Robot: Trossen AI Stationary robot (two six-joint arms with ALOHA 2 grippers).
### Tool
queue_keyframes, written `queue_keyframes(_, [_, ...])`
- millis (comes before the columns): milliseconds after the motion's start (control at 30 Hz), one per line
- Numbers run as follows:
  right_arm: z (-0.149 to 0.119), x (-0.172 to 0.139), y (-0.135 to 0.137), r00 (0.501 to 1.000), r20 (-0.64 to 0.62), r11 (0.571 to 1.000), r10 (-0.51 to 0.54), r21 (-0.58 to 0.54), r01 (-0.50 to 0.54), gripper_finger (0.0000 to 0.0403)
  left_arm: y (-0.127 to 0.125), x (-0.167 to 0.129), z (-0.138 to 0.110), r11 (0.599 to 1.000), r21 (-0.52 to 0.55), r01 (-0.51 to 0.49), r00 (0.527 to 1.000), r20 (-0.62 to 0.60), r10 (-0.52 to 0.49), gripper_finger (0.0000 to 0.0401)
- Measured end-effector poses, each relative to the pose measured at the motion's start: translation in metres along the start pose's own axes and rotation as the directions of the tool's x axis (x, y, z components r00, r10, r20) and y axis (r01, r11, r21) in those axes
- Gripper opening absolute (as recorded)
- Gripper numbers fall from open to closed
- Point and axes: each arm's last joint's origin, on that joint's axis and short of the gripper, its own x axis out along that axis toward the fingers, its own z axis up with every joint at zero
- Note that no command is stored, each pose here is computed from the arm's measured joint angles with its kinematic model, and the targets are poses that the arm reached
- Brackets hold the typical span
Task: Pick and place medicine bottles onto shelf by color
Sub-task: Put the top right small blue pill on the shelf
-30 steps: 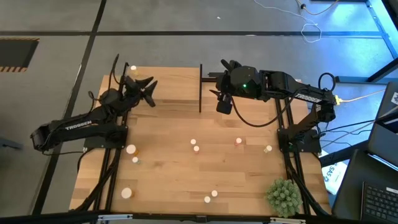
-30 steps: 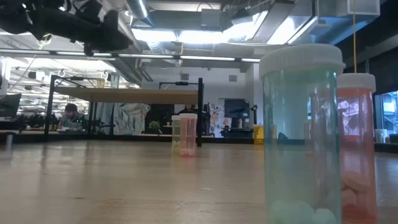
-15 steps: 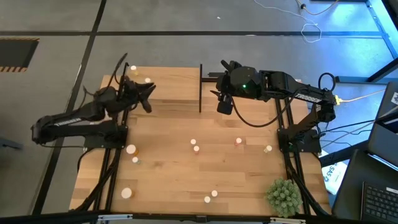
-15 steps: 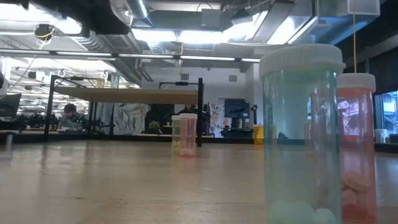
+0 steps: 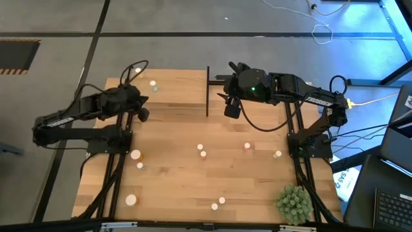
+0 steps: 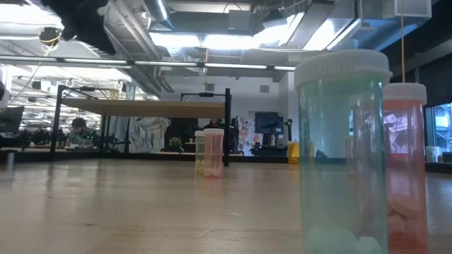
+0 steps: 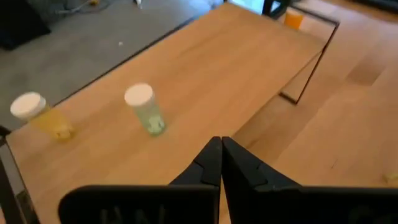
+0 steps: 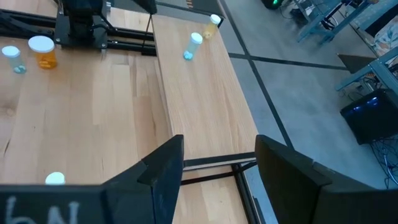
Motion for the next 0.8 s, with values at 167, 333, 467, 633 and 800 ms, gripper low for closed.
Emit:
queue_keyframes(167, [0.001,0.0,0.0,1.0,0.007,1.0,-0.002,0.004,0.002,0.02,-0.004,0.014,-0.011,0.999,0.03,-0.022,0.998,-0.065,0.024,0.0001])
queue_keyframes(333, [0.001,0.0,0.0,1.0,0.013,1.0,-0.003,0.006,0.003,0.02,-0.006,0.033,-0.021,0.994,0.05,-0.095,0.989,-0.107,0.1,0.0])
queue_keyframes(467, [0.001,0.0,0.0,1.0,0.013,1.0,-0.003,0.006,0.003,0.02,-0.007,0.043,-0.021,0.99,0.052,-0.133,0.986,-0.097,0.137,0.0])
queue_keyframes(633, [0.001,0.0,0.0,1.0,0.013,1.0,-0.003,0.006,0.003,0.02,-0.005,0.052,-0.02,0.983,0.071,-0.167,0.978,-0.116,0.174,0.0])
queue_keyframes(800, [0.001,0.0,0.0,1.0,0.013,1.0,-0.003,0.006,0.003,0.02,-0.004,0.061,-0.016,0.98,0.04,-0.193,0.975,-0.1,0.196,0.0])
